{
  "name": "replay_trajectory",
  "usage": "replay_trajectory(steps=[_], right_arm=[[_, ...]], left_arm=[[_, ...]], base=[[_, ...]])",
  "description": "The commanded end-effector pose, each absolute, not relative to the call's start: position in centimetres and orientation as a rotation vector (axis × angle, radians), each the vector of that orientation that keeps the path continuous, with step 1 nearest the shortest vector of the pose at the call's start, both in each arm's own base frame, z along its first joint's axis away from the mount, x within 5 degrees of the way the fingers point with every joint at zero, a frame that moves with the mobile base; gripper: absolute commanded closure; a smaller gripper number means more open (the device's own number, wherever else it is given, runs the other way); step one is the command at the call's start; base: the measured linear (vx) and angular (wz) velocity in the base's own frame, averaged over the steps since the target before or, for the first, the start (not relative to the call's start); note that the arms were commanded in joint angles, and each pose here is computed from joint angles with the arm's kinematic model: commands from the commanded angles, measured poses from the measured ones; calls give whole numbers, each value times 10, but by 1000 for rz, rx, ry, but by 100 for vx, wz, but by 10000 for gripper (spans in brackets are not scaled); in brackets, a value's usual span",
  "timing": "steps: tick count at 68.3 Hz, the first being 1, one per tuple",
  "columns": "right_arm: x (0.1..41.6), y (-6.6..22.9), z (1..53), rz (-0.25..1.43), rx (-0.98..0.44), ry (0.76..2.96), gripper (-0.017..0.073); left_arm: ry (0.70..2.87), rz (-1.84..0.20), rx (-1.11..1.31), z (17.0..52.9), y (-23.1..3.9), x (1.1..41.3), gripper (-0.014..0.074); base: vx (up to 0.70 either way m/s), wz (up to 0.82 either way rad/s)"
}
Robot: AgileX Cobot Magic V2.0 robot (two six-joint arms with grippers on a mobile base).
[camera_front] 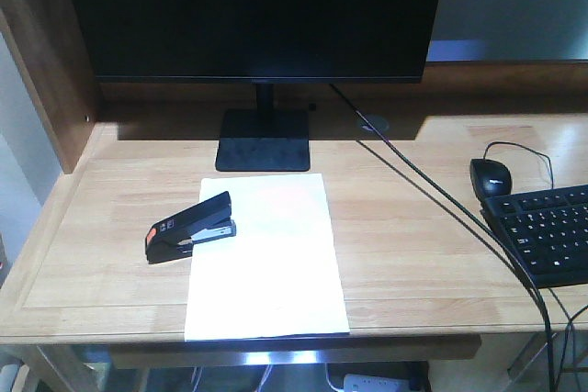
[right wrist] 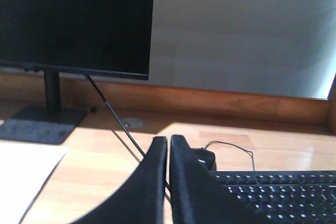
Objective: Grab stapler and paper to desk for stapling
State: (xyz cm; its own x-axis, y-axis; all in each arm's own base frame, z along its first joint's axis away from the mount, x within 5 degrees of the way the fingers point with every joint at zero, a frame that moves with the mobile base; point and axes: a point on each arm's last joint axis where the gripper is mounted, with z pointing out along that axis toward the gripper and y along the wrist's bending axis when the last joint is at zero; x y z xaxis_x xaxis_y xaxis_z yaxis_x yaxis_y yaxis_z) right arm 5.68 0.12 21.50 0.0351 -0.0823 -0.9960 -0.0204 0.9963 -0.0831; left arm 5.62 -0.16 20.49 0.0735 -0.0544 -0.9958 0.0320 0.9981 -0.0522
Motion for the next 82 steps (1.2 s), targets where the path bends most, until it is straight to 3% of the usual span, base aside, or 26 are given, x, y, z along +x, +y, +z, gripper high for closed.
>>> replay_trajectory(steps=[1,82], right_arm=[[53,2,221,-28,-60,1402,568],[55,2,211,24,-23,1414,568]], left_arm=[[1444,-83,-31,202,-2,56,601],[1445,-83,-31,202,-2,56,601]], base=[[0,0],[0,0]])
